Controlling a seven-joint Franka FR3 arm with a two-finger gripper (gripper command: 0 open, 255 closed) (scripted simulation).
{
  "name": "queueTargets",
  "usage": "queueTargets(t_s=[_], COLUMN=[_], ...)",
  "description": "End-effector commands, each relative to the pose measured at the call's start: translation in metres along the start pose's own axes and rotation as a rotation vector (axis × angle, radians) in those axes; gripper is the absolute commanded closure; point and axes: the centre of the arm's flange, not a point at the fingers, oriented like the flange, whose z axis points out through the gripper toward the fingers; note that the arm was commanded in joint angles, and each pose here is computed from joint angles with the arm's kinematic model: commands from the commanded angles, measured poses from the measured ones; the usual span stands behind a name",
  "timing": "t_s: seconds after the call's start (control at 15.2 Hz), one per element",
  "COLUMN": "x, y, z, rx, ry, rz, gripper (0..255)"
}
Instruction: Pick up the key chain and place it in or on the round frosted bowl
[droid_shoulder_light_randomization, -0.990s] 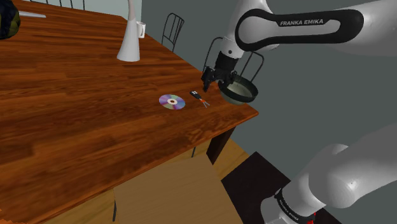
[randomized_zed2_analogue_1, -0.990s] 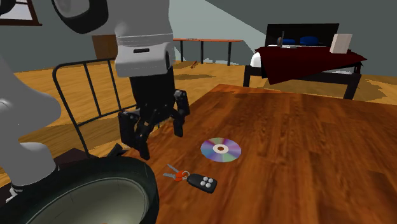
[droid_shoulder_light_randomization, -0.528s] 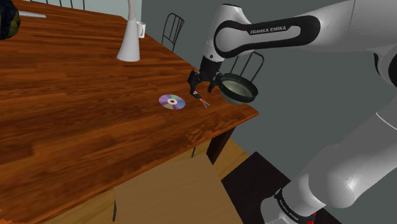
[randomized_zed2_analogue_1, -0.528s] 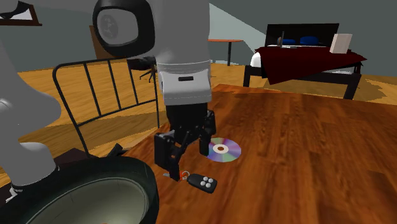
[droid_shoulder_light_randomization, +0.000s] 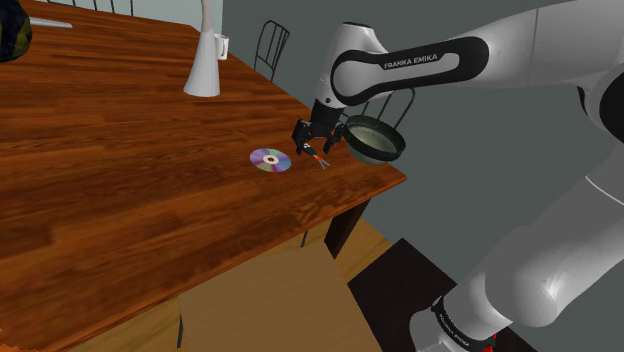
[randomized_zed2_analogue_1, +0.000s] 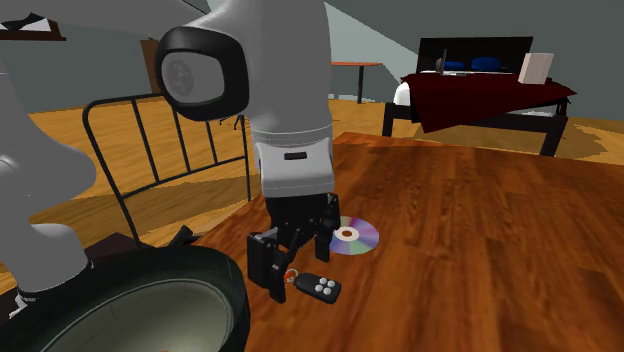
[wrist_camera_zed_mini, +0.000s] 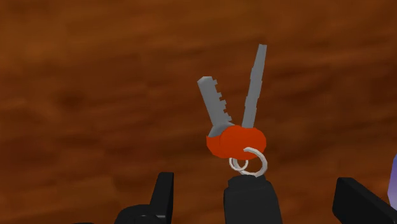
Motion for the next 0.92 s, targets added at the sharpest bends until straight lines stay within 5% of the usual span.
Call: queueTargets(t_s=[0.0,0.26,0.33,0.86], x=[0.0,0.0,0.0,0.0004], y=[0.0002,0.0002,0.0002,0.001], z=[0.0004,0.0004,0.0004,-0.0015], rx=[0.0,0.0,0.0,0.0], ry=[0.0,0.0,0.0,0.0], rz=[0.0,0.0,0.0,0.0], gripper=[0,0,255,255])
